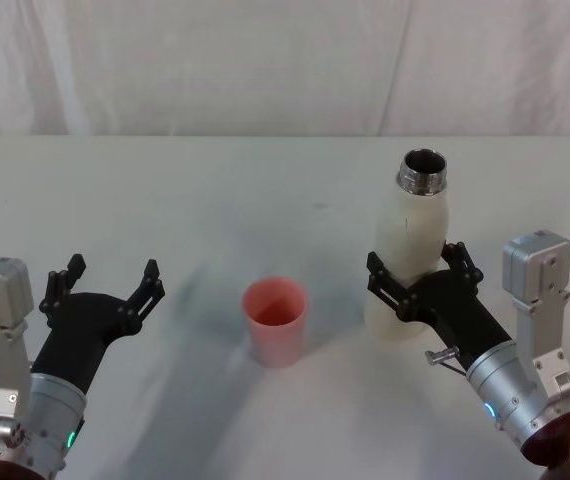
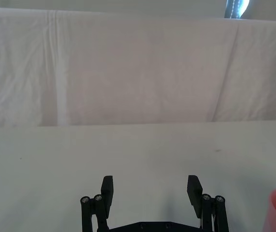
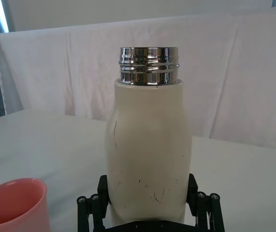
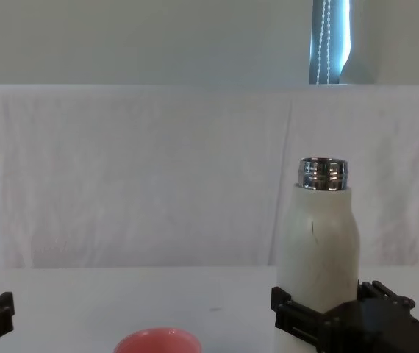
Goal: Grasp the thermos with one hand and pour water into the cup lid.
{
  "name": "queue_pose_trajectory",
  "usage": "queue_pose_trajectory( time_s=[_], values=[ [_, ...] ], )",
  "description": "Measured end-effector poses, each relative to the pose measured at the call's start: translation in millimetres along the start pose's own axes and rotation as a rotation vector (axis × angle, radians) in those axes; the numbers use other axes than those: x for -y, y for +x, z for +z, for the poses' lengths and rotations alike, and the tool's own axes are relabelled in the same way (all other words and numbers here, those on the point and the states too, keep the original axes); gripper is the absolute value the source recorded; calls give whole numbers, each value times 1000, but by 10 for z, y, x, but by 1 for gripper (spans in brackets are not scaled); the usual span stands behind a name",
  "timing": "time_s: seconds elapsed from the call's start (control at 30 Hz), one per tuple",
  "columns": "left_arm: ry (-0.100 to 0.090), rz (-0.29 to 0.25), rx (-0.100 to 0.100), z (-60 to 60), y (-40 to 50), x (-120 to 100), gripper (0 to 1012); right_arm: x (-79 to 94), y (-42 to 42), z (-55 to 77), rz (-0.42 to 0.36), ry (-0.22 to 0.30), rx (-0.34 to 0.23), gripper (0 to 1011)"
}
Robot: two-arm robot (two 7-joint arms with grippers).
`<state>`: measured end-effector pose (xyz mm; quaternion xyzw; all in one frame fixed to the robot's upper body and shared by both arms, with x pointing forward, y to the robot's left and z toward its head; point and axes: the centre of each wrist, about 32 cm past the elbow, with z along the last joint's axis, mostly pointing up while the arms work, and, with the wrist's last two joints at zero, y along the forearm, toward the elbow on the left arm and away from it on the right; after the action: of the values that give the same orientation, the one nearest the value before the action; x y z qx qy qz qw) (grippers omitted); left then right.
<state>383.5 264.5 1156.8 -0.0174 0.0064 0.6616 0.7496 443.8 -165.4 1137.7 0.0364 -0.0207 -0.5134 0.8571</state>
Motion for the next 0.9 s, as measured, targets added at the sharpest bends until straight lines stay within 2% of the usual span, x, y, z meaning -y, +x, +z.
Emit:
queue_pose_trajectory(
  time_s=[0.2,0.33,0.9],
  values=[
    [0,0,0,0,0,0,1001,0,0,0,0,0,0,951],
    [0,0,0,0,0,0,1001,1,28,11,12,0,10,951],
    [0,0,0,0,0,0,1001,-68,133,179,74,32,55,951]
  ],
)
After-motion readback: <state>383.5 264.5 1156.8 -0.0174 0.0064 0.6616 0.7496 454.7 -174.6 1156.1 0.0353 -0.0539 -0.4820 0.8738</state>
